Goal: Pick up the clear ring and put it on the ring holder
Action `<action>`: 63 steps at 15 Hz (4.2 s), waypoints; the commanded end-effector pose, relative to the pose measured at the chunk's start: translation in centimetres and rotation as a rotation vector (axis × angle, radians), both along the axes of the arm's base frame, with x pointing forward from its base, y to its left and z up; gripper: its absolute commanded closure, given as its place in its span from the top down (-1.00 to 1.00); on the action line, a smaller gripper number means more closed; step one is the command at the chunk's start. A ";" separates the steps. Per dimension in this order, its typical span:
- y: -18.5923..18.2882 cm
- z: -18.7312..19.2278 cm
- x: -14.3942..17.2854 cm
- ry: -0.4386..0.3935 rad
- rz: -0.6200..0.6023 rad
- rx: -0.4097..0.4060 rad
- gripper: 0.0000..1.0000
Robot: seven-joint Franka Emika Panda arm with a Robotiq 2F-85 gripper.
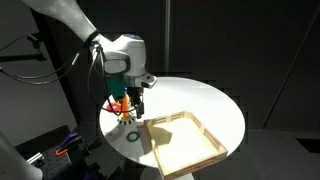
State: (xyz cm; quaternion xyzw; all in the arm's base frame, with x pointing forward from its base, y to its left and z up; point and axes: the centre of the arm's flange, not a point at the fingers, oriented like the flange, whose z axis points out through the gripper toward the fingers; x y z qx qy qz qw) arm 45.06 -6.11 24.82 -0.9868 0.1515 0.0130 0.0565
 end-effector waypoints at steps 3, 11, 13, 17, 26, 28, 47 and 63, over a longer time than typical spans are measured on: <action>3.3 4.6 1.2 -0.059 0.024 0.042 0.39; 6.6 8.3 1.8 -0.147 0.047 0.089 0.39; 7.0 8.6 1.8 -0.155 0.047 0.108 0.39; 7.9 8.9 1.7 -0.141 0.033 0.155 0.39; 8.7 7.4 1.4 -0.075 0.025 0.171 0.39; 8.9 7.0 1.3 -0.068 0.030 0.174 0.39; 12.0 4.8 1.1 -0.080 0.177 -0.043 1.00; 6.5 8.3 1.4 0.052 0.113 0.029 1.00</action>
